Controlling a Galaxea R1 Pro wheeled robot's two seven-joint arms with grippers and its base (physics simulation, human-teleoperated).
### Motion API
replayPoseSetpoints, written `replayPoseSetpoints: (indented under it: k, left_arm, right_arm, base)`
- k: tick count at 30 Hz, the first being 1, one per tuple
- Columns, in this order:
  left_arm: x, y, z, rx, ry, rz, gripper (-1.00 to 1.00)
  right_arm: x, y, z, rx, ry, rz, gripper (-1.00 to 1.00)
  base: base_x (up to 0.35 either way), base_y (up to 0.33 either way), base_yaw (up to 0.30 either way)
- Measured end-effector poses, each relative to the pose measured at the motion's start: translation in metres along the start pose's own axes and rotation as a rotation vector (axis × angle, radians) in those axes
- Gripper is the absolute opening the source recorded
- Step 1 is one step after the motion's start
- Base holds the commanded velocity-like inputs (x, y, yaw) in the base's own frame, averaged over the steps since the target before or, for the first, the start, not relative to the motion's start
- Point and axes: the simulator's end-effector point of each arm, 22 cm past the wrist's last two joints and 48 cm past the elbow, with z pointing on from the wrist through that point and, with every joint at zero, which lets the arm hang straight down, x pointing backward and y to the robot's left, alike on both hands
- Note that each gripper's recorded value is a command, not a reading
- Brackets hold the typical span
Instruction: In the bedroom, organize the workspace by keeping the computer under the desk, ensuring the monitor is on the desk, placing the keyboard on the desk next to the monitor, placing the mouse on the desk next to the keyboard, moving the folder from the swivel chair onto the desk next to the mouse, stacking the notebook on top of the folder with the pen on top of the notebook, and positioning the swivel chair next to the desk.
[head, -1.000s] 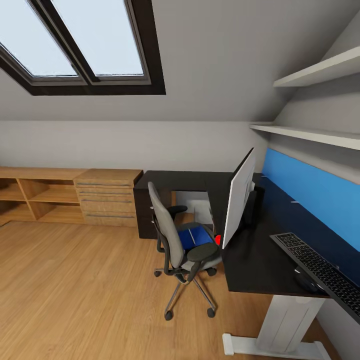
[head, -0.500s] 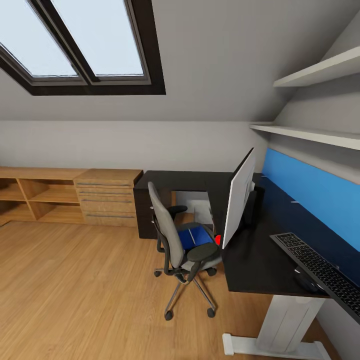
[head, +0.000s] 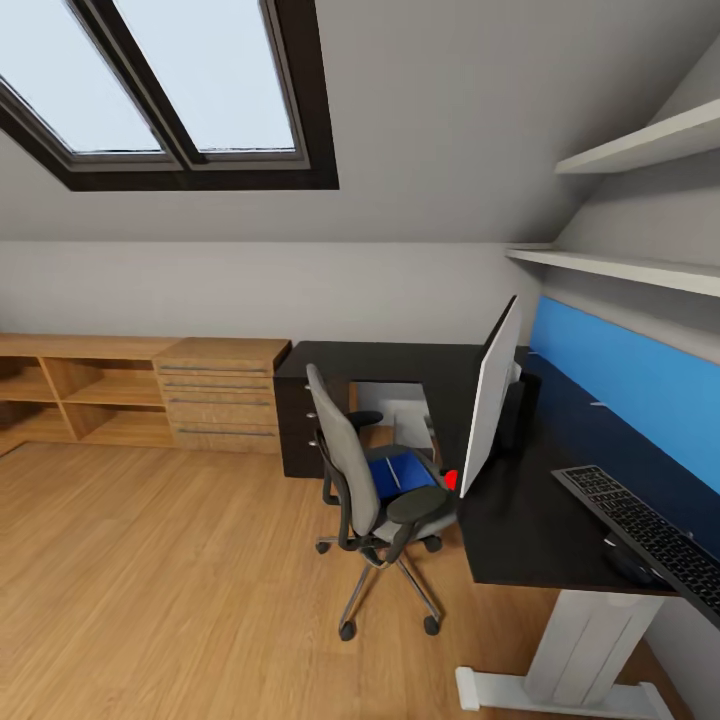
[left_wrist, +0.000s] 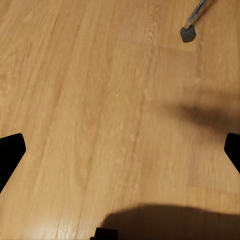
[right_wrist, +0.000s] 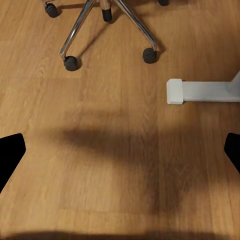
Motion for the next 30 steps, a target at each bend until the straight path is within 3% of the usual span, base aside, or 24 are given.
replayPoseSetpoints:
  k: [10,20,30]
  left_arm:
    - [0.0004,-0.001,0.0,0.001,0.001,0.001,1.0]
    - [0.0,-0.001,0.0,0.002,0.0,0.001,1.0]
    - [-0.0022,-0.0009,0.0003,0.002,-0.005,0.001,1.0]
  right_arm:
    - [0.0,0.0,0.0,0.0,0.0,0.0,1.0]
    - [0.0003,-0.0001,-0.0002,0.001,0.0,0.0,1.0]
    - [-0.0019,0.0,0.0002,0.0,-0.006,0.0,1.0]
  base:
    - [0.0,0.22,0.0]
    - [0.0,0.047,-0.01]
    - [0.0,0.275,-0.192]
